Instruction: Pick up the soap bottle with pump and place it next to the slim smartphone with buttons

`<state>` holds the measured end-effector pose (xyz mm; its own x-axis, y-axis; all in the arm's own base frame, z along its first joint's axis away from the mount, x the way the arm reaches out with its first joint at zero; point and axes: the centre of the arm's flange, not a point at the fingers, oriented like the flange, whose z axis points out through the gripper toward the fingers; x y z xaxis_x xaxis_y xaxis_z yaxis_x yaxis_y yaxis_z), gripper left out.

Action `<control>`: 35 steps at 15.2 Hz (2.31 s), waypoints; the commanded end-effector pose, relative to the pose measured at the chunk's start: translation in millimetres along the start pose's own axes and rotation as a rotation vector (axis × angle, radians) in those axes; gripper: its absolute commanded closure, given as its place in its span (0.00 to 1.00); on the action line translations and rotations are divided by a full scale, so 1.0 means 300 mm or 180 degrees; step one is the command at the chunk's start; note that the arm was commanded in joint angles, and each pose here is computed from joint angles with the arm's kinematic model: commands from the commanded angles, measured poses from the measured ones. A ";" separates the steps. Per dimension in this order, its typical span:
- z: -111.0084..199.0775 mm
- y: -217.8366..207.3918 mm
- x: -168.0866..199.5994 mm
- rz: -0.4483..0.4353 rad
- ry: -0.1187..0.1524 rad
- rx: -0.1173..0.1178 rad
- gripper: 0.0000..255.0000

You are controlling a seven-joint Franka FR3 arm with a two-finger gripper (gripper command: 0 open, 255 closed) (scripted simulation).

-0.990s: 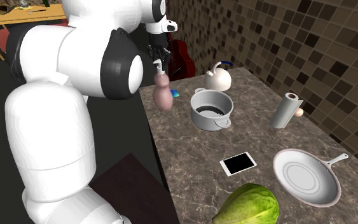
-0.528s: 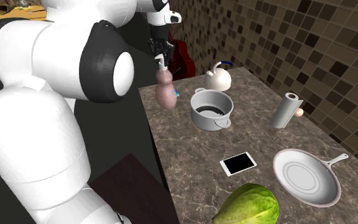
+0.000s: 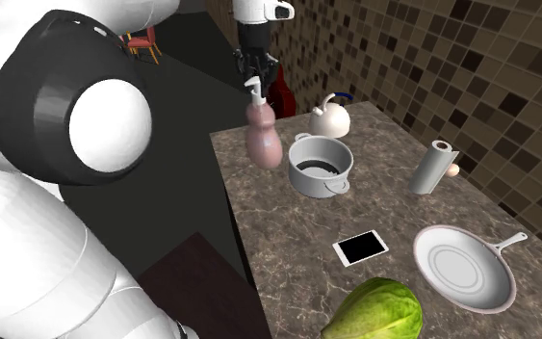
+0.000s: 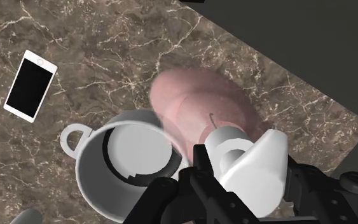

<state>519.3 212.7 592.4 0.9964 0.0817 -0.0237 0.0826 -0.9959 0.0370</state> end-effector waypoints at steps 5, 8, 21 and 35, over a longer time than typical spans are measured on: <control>-0.125 0.206 -0.099 -0.0004 0.0003 0.0002 1.00; -0.188 0.311 -0.149 -0.0004 0.0003 0.0002 1.00; -0.460 0.765 -0.365 -0.0004 0.0003 0.0002 1.00; -0.600 1.111 -0.530 -0.0004 0.0003 0.0002 1.00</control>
<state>393.1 -124.3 792.4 0.9963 0.0826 -0.0242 0.0835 -0.9959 0.0357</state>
